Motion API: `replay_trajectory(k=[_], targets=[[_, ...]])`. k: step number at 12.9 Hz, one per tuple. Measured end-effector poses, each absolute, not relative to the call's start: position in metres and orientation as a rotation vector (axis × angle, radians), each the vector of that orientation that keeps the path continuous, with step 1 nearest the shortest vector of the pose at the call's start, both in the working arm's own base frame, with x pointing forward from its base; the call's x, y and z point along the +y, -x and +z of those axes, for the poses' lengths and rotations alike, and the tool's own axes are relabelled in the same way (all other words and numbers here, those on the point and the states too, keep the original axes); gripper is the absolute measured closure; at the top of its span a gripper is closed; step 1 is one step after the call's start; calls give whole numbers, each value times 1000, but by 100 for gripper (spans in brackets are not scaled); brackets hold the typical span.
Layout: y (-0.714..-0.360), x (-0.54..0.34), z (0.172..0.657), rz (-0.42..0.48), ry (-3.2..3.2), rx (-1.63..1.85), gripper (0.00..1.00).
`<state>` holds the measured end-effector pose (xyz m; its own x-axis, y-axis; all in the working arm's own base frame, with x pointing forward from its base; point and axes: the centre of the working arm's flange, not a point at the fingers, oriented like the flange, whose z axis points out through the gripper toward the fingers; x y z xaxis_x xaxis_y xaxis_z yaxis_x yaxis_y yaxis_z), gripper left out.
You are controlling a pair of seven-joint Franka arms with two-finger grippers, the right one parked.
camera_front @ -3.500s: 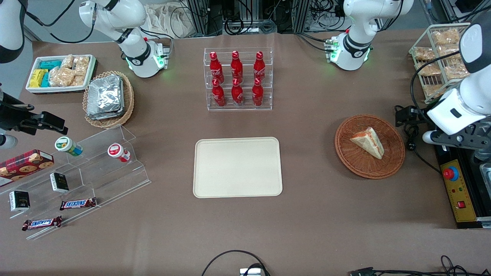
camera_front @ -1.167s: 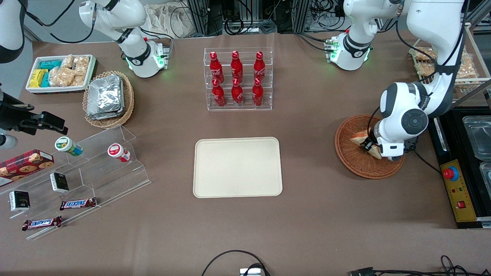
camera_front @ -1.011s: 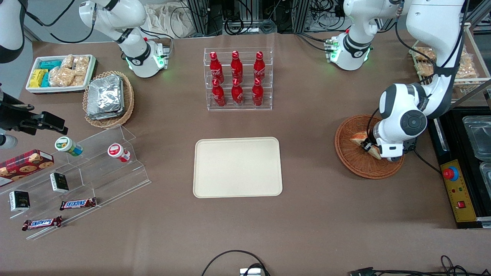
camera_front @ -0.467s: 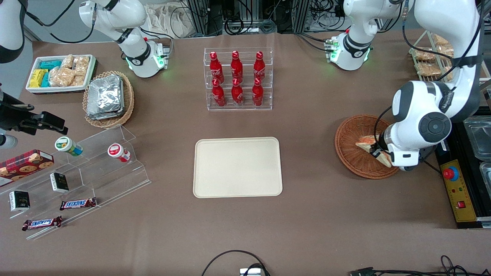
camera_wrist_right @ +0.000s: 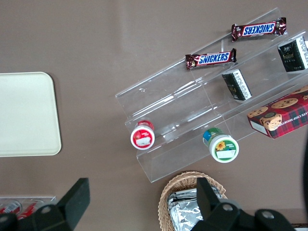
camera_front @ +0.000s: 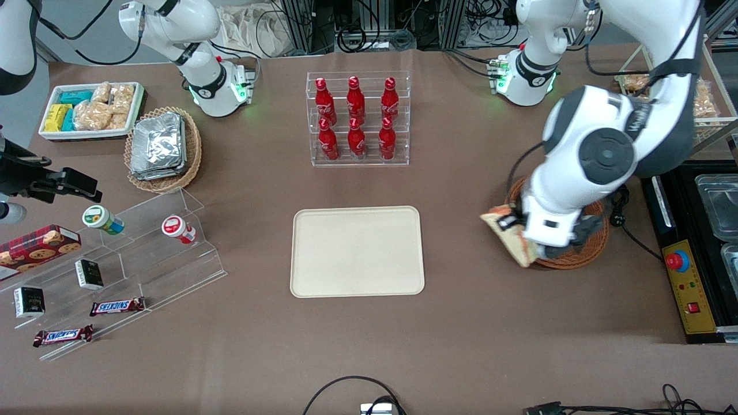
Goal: Place sandwich from basket to tray
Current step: 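Carry the sandwich from the basket over the cream tray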
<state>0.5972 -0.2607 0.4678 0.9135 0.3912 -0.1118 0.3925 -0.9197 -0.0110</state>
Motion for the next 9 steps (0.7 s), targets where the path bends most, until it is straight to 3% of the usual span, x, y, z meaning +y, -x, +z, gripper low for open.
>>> replay_trajectory(k=[2, 6, 9], targets=[[-594, -321, 436, -236, -3086, 364, 81], [-575, -409, 328, -372, -3163, -6, 81], [-579, -437, 272, -387, -3135, -67, 81]])
